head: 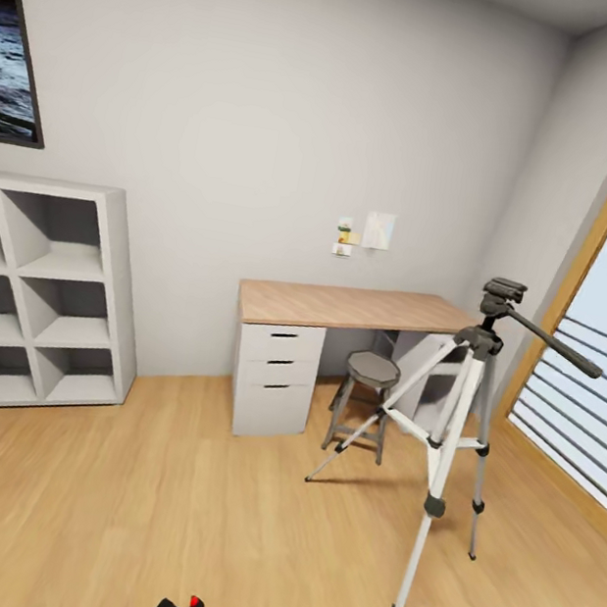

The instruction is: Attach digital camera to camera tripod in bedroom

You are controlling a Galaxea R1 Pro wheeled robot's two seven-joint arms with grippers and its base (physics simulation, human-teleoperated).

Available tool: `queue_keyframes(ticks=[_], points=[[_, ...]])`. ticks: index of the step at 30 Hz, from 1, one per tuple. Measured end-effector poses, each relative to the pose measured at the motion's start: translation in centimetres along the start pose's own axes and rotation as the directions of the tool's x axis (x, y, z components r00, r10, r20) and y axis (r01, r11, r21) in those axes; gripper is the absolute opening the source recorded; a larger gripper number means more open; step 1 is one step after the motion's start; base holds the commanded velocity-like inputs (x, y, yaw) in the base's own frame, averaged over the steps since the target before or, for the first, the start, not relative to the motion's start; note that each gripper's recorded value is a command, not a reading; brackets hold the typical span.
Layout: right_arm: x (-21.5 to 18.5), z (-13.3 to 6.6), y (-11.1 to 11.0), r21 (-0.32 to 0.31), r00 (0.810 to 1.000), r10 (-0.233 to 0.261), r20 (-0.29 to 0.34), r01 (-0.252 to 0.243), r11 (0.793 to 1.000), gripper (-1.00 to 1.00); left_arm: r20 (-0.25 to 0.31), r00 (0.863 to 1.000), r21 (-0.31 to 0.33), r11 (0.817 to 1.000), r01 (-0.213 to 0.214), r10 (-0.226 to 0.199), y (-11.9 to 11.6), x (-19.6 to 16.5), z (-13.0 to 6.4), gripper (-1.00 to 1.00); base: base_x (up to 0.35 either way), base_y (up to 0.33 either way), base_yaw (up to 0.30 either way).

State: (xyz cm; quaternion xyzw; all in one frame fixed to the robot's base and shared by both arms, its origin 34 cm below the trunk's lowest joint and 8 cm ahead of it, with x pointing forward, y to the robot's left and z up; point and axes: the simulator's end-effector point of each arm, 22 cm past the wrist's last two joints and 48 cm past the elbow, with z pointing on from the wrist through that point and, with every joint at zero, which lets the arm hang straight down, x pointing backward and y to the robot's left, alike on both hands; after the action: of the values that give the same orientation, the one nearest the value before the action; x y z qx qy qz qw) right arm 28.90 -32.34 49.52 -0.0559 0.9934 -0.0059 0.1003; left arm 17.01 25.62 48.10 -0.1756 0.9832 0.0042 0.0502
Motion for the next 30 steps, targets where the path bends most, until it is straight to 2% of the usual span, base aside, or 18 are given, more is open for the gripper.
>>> queue_keyframes(ticks=[20,30], points=[[0.03,0.0,0.07,-0.002,1.0,-0.002,-0.001,0.002,1.0,1.0,0.0,1.0,0.0,1.0,0.0,0.0,0.0,0.0,0.0,1.0,0.004,0.35,-0.236],[-0.02,-0.02,0.0,-0.001,1.0,-0.003,0.002,0.003,1.0,1.0,0.001,1.0,0.0,1.0,0.0,0.0,-0.01,-0.01,-0.01,1.0,0.126,0.282,-0.241]])
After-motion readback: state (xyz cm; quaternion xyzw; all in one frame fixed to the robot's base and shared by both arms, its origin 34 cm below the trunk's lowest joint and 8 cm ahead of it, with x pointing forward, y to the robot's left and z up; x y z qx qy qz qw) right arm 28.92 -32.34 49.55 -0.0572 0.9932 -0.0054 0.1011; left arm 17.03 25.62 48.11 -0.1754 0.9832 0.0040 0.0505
